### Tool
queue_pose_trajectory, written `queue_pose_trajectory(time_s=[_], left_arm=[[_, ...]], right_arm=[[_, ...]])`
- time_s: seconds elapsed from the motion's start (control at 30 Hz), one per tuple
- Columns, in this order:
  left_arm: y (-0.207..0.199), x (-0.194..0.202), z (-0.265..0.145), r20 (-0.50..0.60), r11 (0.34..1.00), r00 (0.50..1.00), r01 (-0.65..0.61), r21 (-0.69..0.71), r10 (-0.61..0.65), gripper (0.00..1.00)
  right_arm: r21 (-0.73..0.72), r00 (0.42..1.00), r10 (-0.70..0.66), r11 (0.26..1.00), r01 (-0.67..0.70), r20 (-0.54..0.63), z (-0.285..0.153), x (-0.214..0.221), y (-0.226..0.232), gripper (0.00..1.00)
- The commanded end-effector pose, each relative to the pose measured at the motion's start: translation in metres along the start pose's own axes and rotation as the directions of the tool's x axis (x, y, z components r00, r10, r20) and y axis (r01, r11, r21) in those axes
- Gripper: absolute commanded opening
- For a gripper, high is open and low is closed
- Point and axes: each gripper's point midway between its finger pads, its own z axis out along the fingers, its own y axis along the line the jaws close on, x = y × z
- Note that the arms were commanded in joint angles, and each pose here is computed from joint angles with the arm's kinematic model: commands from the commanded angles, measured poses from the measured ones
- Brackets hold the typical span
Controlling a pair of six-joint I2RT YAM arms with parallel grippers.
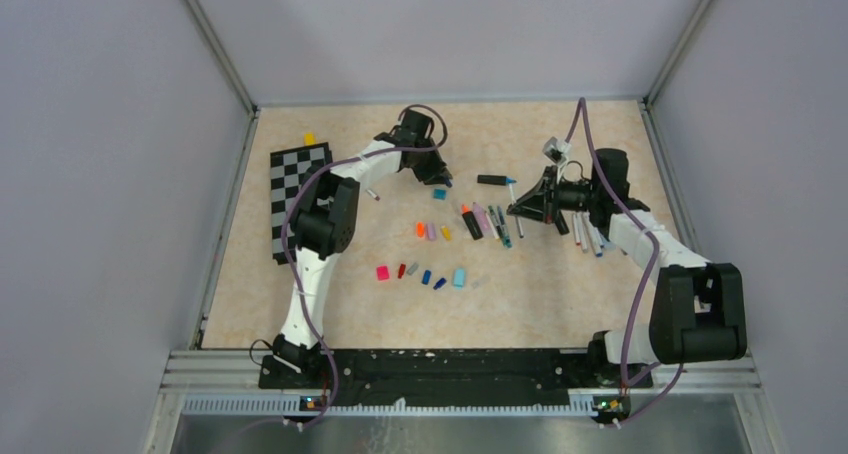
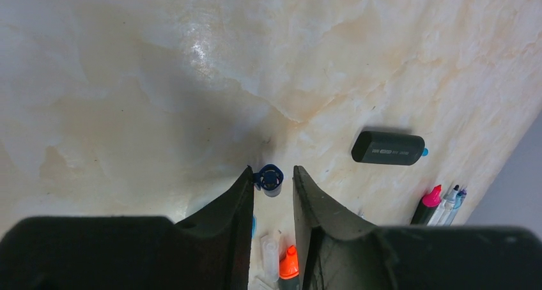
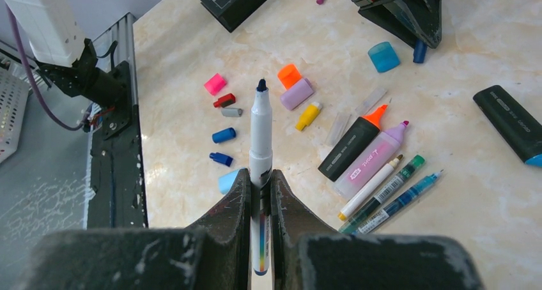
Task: Open the pen caps
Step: Place the pen cap at the center of the board.
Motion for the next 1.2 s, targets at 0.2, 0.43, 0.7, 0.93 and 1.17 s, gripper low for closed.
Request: queue_pose_trajectory(time_s=[0.2, 0.43, 0.7, 0.93, 1.17], left_arm=[[-0.017, -0.021, -0.029, 0.083, 0.996, 0.996, -0.051, 0.073, 0.045, 0.36], [-0.015, -0.02, -0.035, 0.086, 0.993, 0.995, -0.067, 0.093, 0.059, 0.38], [-0.018, -0.021, -0.039, 0.073, 0.987, 0.994, -0.088, 0.136, 0.078, 0.4], [-0.02, -0.021, -0.039, 0.056, 0.976, 0.993, -0.112, 0.185, 0.103, 0.99], [-0.025, -0.026, -0.047, 0.086, 0.97, 0.989, -0.138, 0.202, 0.123, 0.99]], right_arm=[[0.029, 0.997, -0.077, 0.997, 0.077, 0.013, -0.008, -0.013, -0.008, 0.0], [0.056, 0.996, -0.091, 0.994, 0.09, 0.015, -0.012, -0.014, -0.014, 0.0], [0.071, 0.998, -0.068, 0.995, 0.067, 0.009, -0.016, -0.011, -0.017, 0.0], [0.075, 0.998, -0.068, 0.995, 0.067, 0.01, -0.017, -0.01, -0.018, 0.0], [0.077, 0.997, -0.071, 0.995, 0.07, 0.007, -0.017, -0.009, -0.019, 0.0]])
